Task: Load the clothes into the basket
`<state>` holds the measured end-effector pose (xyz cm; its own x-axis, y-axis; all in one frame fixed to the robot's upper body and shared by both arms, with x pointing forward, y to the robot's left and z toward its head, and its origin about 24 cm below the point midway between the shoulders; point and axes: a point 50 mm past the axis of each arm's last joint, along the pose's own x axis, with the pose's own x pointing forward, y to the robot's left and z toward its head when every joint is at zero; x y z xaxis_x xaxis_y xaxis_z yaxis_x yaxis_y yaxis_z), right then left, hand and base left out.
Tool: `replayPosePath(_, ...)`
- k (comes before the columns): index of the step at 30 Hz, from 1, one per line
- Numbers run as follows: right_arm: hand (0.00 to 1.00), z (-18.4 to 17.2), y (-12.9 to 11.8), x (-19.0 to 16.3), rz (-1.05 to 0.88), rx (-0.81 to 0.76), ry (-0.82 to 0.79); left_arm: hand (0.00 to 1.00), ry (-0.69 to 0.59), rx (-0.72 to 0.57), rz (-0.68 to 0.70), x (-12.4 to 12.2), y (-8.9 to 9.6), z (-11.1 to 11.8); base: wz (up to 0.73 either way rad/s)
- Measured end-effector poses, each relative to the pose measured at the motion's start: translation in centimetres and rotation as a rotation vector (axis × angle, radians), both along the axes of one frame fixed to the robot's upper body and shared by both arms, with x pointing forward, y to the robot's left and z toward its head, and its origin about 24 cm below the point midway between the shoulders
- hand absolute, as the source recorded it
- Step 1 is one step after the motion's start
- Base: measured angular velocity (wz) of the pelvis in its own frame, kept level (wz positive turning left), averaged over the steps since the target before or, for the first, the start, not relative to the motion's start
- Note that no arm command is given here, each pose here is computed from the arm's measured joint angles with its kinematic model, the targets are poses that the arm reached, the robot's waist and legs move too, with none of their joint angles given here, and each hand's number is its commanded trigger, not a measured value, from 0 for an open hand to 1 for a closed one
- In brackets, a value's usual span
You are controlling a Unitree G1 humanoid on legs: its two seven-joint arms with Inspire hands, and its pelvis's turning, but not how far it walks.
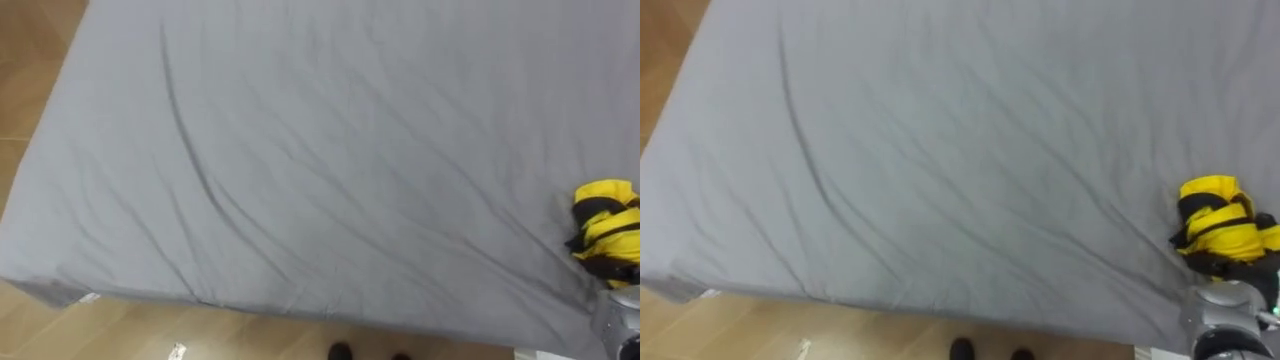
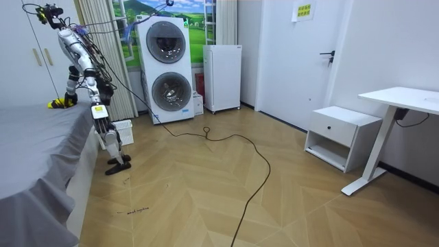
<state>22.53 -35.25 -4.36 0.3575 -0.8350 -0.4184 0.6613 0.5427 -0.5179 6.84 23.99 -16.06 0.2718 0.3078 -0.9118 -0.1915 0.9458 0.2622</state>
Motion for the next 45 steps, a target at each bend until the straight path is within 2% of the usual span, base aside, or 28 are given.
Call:
replayPosePath(6, 1.0, 0.0, 0.1, 0.1, 0.006, 0.026, -0.026, 0.0, -0.029, 0.002, -0.007, 0.7, 0.0, 0.1, -0.1)
replayPosePath(10, 1.0, -0.6, 0.4, -0.3, -0.015, 0.111, -0.068, 0.0, -0.05, 0.002, -0.012, 1.1, 0.0, 0.3, -0.14)
replayPosePath(14, 1.0, -1.9, 0.8, -2.1, -0.055, 0.183, -0.11, 0.0, -0.105, 0.012, -0.011, 1.8, 0.2, 0.7, -0.06)
replayPosePath(19, 1.0, -3.1, 1.9, -4.5, -0.03, 0.215, -0.129, 0.0, -0.122, 0.038, -0.002, 1.4, 0.8, 1.0, -0.17)
replayPosePath(22, 1.0, -2.4, 1.9, -5.2, 0.006, 0.195, -0.182, 0.0, -0.092, 0.037, 0.062, -0.1, 0.9, 0.8, -0.41)
replayPosePath(23, 1.0, -1.8, 1.8, -5.2, 0.019, 0.182, -0.208, 0.0, -0.071, 0.044, 0.078, -1.2, 1.0, 0.7, -0.34)
replayPosePath(26, 1.0, -1.1, 1.6, -5.7, 0.024, 0.168, -0.247, 0.0, -0.038, 0.05, 0.088, -2.5, 1.1, 0.5, -0.31)
replayPosePath(30, 1.0, -0.9, 1.6, -6.2, 0.037, 0.158, -0.25, 0.0, 0.003, 0.051, 0.115, -3.3, 1.3, 0.4, -0.16)
replayPosePath(39, 1.0, -0.8, -0.1, -8.4, -0.053, 0.112, -0.224, 0.0, 0.05, 0.066, 0.147, -4.3, 1.9, 0.5, -0.15)
replayPosePath(45, 1.0, 0.1, -1.8, -10.0, -0.13, 0.067, -0.247, 0.0, 0.113, 0.071, 0.143, -6.1, 2.3, 0.5, -0.14)
